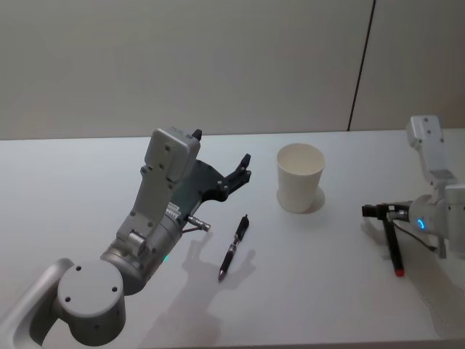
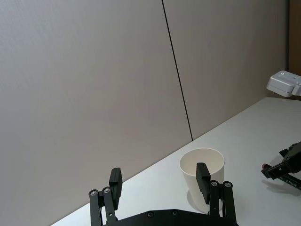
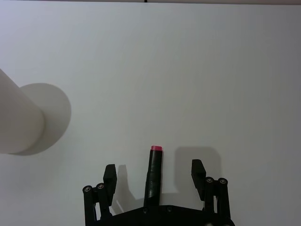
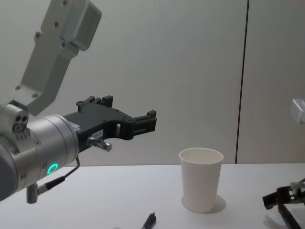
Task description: Place the pen into the pen holder.
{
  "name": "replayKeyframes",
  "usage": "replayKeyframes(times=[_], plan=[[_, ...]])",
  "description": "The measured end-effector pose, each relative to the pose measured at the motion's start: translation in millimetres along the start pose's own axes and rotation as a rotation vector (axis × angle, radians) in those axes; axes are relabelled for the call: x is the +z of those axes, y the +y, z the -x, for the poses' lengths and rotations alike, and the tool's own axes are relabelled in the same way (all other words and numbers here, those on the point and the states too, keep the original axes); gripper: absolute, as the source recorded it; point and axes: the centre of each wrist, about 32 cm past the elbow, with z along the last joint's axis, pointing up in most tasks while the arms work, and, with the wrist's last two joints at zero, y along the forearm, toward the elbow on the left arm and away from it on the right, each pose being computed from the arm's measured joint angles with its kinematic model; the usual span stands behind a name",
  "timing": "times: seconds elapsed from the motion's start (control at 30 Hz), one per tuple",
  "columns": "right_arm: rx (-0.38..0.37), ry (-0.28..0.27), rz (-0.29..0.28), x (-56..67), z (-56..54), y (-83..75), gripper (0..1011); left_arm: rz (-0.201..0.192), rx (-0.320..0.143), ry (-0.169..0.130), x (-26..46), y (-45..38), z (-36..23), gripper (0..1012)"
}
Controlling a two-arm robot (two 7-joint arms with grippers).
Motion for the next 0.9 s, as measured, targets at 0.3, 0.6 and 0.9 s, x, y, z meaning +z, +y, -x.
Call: replayKeyframes(times=[0.3, 0.6, 0.9], plan=[[0.003, 0.002, 0.007, 1.2, 1.0, 6.7, 945, 0.000, 0.000, 0.000, 0.0, 0.0, 0.0, 1003], [0.006, 0.002, 0.016, -1.0, 1.6, 11.4, 709, 0.000, 0.000, 0.000, 0.0, 0.0, 0.0, 1003], [0.006, 0.001, 0.035, -6.2, 2.0, 17.0, 407, 0.000, 0.000, 0.000, 0.0, 0.0, 0.0, 1003]])
